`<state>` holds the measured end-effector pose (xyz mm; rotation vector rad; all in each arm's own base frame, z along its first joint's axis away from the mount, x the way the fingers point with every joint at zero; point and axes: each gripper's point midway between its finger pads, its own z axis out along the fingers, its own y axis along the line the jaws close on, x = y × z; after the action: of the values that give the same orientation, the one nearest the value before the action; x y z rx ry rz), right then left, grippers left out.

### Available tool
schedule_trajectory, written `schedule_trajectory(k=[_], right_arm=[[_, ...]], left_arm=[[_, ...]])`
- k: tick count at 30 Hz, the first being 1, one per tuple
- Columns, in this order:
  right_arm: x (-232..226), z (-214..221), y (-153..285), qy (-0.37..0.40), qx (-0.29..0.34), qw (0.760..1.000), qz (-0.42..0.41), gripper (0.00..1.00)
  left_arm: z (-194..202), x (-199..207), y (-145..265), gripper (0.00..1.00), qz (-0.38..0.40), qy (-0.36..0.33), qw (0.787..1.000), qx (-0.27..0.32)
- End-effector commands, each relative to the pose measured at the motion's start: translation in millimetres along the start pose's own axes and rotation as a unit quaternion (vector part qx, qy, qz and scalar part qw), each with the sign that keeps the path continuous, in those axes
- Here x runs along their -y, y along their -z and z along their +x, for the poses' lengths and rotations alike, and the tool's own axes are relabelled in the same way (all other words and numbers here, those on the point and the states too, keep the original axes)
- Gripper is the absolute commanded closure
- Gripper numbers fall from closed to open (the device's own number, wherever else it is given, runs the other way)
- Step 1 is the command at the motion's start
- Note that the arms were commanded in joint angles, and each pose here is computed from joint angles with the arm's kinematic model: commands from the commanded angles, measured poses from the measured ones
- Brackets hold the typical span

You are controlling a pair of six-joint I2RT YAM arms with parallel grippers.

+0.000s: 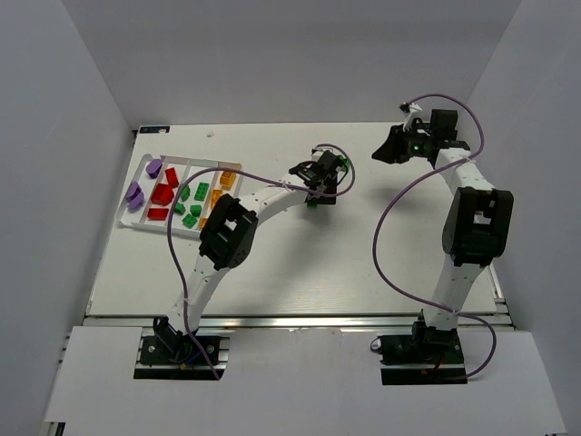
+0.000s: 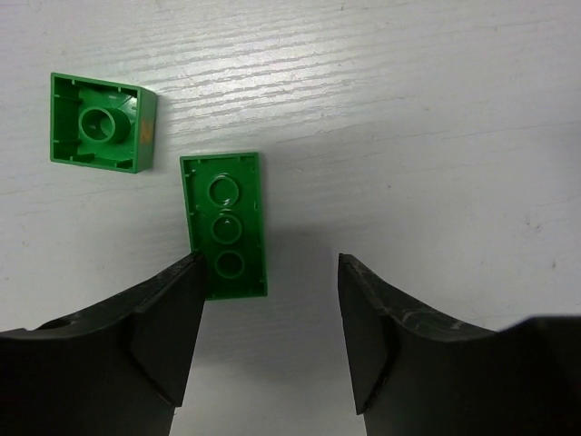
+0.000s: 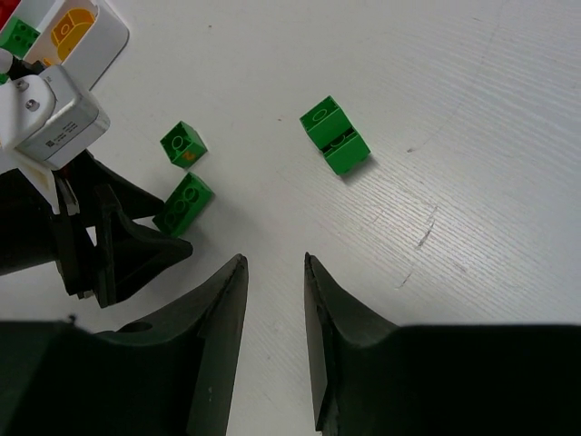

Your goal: Sort the legos into containers by color

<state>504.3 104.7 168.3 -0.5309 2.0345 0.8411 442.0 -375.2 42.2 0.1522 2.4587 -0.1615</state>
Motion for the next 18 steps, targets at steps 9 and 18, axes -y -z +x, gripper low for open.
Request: schedule_trajectory(k=[9,18], right_arm=[[-13.2,-14.2,11.4,0.011,0.021,1.000,-0.011,0.62],[-11.3,-10.8,11.8,0.005,0.016,1.000,-0.007,0.62]], left_arm=[[-17.4,-16.2,20.9,0.23,-0.058,-0.022,0.997,0.043],[-21.6,-17.5,13.2,0.23,-0.062,-0.033,0.996,0.052]])
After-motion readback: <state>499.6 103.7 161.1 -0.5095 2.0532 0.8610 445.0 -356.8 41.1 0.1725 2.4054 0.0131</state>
